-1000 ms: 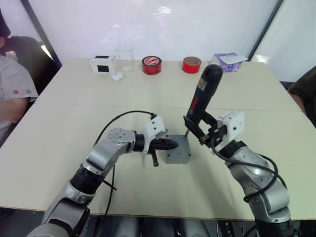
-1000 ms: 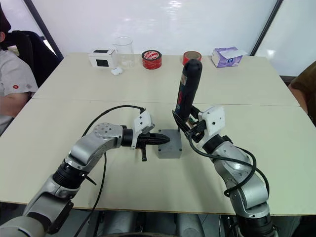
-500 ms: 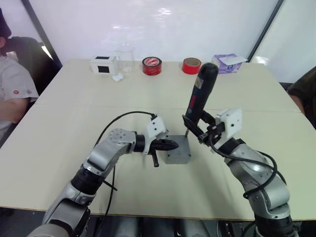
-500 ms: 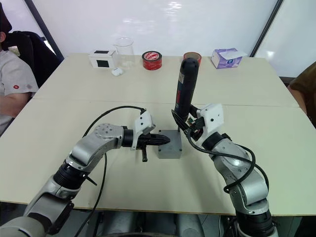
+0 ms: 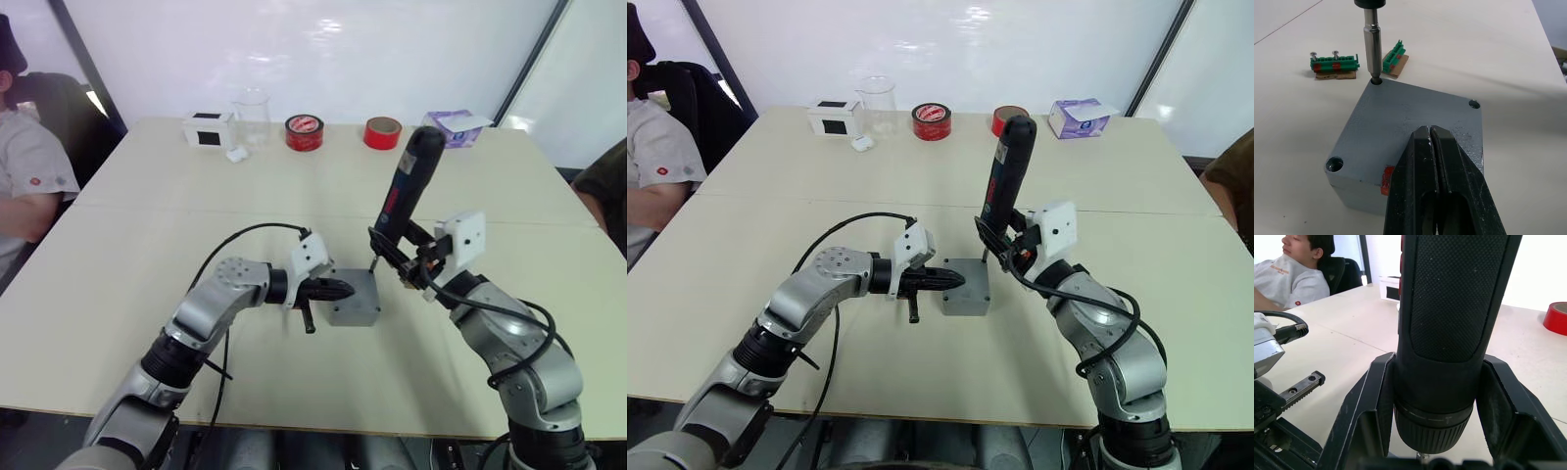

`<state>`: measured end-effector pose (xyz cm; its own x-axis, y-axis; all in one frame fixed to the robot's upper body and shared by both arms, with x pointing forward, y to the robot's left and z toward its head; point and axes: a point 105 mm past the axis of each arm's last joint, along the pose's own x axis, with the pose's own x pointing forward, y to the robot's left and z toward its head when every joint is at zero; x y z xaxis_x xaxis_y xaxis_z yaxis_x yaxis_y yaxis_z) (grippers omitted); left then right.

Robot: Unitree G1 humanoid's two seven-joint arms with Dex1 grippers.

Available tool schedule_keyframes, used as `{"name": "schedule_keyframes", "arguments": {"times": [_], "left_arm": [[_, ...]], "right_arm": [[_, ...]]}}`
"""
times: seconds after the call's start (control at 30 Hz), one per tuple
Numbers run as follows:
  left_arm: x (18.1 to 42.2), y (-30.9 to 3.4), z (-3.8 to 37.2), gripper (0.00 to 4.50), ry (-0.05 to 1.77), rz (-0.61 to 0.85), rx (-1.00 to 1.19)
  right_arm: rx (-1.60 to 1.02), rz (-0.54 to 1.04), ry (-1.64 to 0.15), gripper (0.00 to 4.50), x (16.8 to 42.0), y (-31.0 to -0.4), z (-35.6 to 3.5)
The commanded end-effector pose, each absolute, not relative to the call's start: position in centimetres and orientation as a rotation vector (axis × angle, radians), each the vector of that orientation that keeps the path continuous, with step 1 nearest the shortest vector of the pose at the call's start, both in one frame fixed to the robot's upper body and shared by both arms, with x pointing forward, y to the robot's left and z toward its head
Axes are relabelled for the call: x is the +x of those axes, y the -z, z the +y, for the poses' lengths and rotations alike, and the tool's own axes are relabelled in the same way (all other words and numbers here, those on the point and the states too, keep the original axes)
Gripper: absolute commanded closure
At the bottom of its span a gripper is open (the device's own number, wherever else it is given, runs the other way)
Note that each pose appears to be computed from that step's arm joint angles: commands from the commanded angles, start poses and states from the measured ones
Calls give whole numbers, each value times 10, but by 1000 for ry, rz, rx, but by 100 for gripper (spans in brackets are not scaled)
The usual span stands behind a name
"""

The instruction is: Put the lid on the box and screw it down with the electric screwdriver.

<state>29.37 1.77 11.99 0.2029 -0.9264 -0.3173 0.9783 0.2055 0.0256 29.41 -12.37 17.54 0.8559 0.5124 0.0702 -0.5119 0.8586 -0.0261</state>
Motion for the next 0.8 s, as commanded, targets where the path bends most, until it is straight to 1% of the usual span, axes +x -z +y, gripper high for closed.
{"name": "schedule_keyframes", "arguments": {"times": [0.03, 0.3, 0.5, 0.53, 0.63, 0.67, 0.73, 0.77, 0.8], "left_arm": [[293, -117, 18, 450, 1343, 265, 241], [295, -116, 17, 450, 1340, 259, 240], [295, -116, 17, 450, 1341, 258, 237], [295, -117, 17, 450, 1340, 255, 234], [294, -126, 15, 450, 1342, 227, 186], [293, -127, 15, 450, 1343, 223, 178], [293, -129, 16, 450, 1344, 221, 173], [292, -131, 16, 450, 1344, 217, 160], [292, -135, 16, 450, 1340, 198, 128]], "right_arm": [[4, 108, -531, 271, 296, -136, -127], [-19, 100, -530, 271, 296, -140, -131], [-29, 36, -551, 271, 294, -159, -137], [-28, 13, -554, 271, 294, -166, -139], [13, -206, -532, 271, 293, -221, -154], [24, -251, -521, 271, 292, -232, -159], [81, -294, -519, 271, 290, -253, -168], [115, -309, -493, 271, 292, -268, -177], [130, -297, -426, 271, 298, -279, -190]]}}
